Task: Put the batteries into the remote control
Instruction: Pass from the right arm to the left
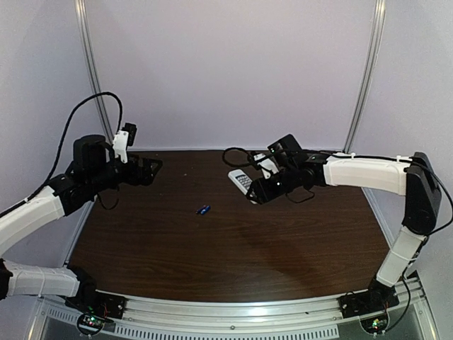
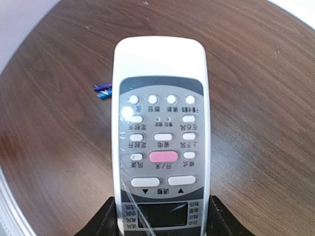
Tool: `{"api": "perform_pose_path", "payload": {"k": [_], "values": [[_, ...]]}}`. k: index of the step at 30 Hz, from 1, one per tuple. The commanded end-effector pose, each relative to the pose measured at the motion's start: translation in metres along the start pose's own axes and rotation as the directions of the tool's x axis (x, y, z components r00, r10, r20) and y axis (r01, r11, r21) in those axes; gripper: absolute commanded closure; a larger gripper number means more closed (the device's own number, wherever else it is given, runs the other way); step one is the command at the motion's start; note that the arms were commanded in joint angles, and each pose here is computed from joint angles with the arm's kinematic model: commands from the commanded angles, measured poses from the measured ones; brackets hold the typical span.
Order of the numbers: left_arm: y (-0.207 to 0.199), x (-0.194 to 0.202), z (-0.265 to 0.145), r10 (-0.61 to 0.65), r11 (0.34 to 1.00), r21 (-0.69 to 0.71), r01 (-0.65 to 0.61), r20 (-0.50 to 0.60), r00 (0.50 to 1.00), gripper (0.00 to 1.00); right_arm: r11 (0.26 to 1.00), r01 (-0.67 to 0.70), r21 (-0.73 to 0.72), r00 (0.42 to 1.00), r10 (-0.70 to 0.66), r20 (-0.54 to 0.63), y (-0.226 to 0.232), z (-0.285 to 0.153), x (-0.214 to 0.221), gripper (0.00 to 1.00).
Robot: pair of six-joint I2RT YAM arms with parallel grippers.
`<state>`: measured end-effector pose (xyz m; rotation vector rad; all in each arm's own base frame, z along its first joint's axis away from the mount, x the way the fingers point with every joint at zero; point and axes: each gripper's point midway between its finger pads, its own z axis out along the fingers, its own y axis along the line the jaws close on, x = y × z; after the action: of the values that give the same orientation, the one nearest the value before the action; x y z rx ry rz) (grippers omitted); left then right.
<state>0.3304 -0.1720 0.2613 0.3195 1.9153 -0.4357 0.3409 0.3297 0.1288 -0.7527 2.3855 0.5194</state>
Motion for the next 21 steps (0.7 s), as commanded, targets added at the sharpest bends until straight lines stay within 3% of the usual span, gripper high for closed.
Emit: {"api": "perform_pose_path", "payload": {"k": [1, 4, 8, 15, 21], "values": [[-0.036, -0.024, -0.019, 0.184, 0.973, 0.114, -0.201, 0.144, 0.972, 0.03, 0.988, -0.041, -0.151, 0.999, 0.042, 0.007, 0.029, -0.036, -0.002, 0.60], [-0.057, -0.011, -0.025, 0.308, 0.931, 0.155, -0.330, 0.153, 0.939, 0.03, 0.974, -0.052, -0.221, 0.998, 0.055, 0.005, 0.042, -0.056, 0.003, 0.60], [-0.093, 0.007, -0.036, 0.470, 0.825, 0.249, -0.508, 0.199, 0.860, 0.05, 0.950, -0.071, -0.303, 0.997, 0.063, -0.036, 0.057, -0.074, 0.019, 0.62], [-0.154, 0.036, -0.067, 0.674, 0.551, 0.337, -0.764, 0.360, 0.645, 0.07, 0.895, -0.116, -0.431, 0.990, 0.067, -0.126, 0.078, -0.099, 0.053, 0.65], [-0.190, 0.076, -0.060, 0.820, 0.329, 0.365, -0.871, 0.347, 0.456, 0.14, 0.844, -0.161, -0.512, 0.977, 0.062, -0.205, 0.093, -0.111, 0.073, 0.66]]}}
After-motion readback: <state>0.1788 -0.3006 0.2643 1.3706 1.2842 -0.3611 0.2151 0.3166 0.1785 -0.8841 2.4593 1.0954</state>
